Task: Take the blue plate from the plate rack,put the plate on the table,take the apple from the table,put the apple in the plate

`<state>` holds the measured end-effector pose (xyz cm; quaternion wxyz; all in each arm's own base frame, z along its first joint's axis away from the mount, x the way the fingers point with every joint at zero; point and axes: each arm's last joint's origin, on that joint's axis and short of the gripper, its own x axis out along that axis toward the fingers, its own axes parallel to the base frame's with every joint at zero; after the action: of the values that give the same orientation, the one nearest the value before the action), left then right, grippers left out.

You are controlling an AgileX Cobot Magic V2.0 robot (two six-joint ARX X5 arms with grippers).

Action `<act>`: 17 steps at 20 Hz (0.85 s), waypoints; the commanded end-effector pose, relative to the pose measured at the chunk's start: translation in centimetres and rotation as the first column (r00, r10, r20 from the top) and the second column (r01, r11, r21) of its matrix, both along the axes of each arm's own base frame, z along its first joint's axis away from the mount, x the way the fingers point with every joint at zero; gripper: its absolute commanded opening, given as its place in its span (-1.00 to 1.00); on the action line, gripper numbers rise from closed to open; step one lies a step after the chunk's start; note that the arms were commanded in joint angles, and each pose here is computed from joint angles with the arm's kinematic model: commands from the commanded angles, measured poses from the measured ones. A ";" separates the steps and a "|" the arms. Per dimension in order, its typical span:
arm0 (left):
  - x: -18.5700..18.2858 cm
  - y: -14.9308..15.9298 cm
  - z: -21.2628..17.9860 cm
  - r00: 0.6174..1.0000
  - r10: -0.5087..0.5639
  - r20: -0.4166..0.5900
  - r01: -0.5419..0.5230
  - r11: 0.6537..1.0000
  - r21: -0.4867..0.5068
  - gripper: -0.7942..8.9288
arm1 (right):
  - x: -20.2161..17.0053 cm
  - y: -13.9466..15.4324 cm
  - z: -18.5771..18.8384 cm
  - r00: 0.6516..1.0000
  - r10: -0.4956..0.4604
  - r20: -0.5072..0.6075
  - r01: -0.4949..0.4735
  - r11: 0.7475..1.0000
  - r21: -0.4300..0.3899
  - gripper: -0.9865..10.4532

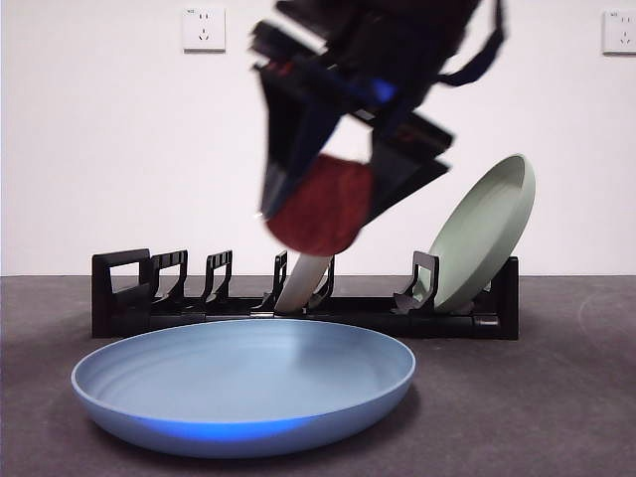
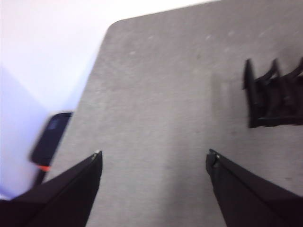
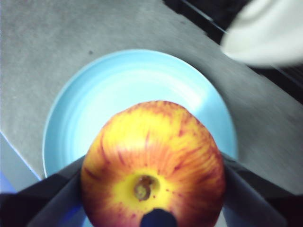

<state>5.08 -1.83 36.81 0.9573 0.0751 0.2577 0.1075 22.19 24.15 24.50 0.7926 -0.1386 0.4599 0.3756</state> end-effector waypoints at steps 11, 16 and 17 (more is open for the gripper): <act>-1.6 1.2 -0.5 0.995 -0.090 -0.051 0.088 0.995 -0.046 -0.07 | 1.1 4.4 -6.8 0.992 0.060 -0.112 -0.075 0.988 -0.133 -0.41; -1.6 1.2 -0.5 0.993 -0.100 -0.055 0.098 0.995 -0.032 -0.07 | 1.0 4.4 -6.8 0.992 0.041 -0.123 -0.058 0.989 -0.135 0.12; -1.6 1.2 -0.5 0.993 -0.101 -0.056 0.100 0.994 -0.032 -0.07 | 0.9 4.5 -6.8 0.991 0.043 -0.123 -0.060 0.989 -0.135 0.13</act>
<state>3.75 -0.85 36.78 0.9619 0.0516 0.2636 0.0520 23.20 28.40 17.65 0.7401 -0.1859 0.5284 0.3721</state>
